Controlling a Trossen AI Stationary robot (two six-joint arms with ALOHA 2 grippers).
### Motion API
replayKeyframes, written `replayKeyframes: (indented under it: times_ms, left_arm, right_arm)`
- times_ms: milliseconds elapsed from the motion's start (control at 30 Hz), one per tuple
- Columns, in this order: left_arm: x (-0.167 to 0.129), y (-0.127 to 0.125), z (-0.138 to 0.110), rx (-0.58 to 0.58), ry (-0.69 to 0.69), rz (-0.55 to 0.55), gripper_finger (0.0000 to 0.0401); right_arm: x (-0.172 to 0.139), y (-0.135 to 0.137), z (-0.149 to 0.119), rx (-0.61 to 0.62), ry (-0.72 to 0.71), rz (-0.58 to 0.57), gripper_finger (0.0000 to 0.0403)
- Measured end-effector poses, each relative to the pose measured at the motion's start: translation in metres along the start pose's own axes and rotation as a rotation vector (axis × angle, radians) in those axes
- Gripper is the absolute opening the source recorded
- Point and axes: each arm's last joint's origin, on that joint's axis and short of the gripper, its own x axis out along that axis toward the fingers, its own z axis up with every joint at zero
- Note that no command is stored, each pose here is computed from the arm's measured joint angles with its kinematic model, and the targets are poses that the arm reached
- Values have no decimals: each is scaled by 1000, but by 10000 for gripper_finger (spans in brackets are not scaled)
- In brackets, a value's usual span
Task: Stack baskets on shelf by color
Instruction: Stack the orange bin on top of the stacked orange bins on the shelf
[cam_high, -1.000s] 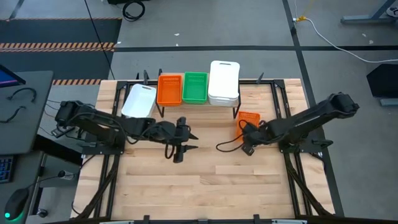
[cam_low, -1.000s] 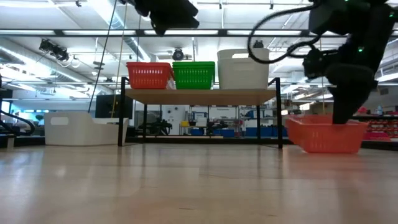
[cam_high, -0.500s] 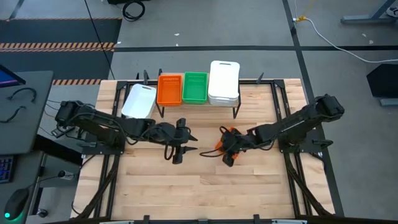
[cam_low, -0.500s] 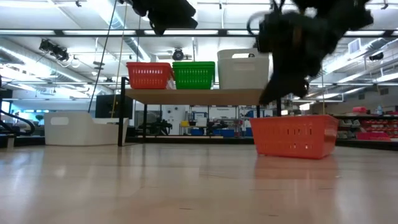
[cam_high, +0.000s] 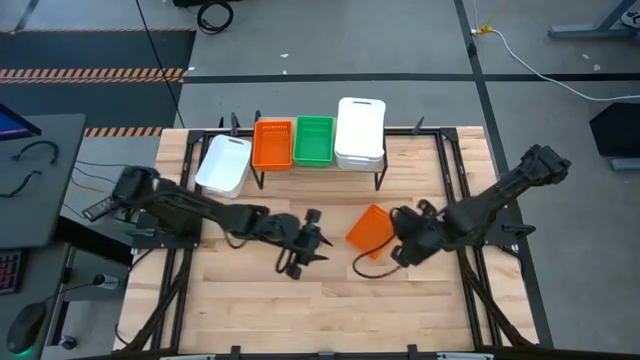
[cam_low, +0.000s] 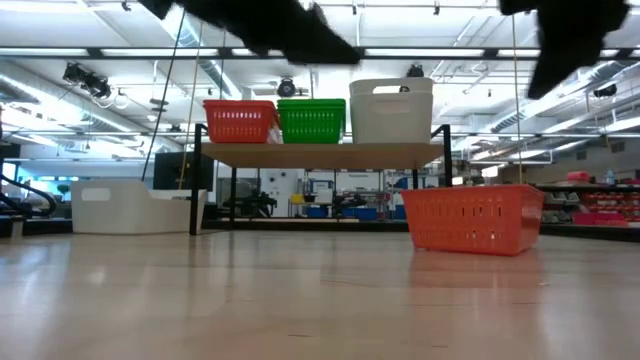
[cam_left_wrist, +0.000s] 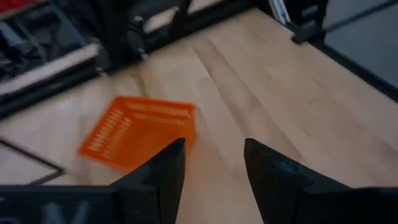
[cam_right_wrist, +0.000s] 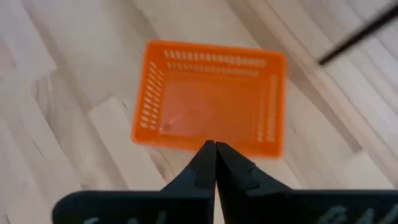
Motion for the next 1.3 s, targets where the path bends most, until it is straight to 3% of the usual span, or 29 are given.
replayKeyframes:
  times_ms: [100,300,500,567,833,1300]
  left_arm:
    - [22,4,-6,-4,26,-38,172]
    - [65,9,6,60,66,-74,172]
    - [98,19,3,114,265,-132,193]
    - [103,24,-1,117,331,-144,201]
    - [112,52,-16,109,380,-103,212]
    - [125,42,-26,168,380,-141,206]
  right_arm:
    - [-8,-2,-12,41,-9,-43,26]
    - [-12,4,-22,50,-93,-64,61]
    - [-10,10,-29,16,-95,-71,79]
    - [-10,11,-30,15,-128,-87,80]
    - [-16,9,-29,34,-426,-169,78]
    - [-10,4,-29,-12,-545,-236,77]
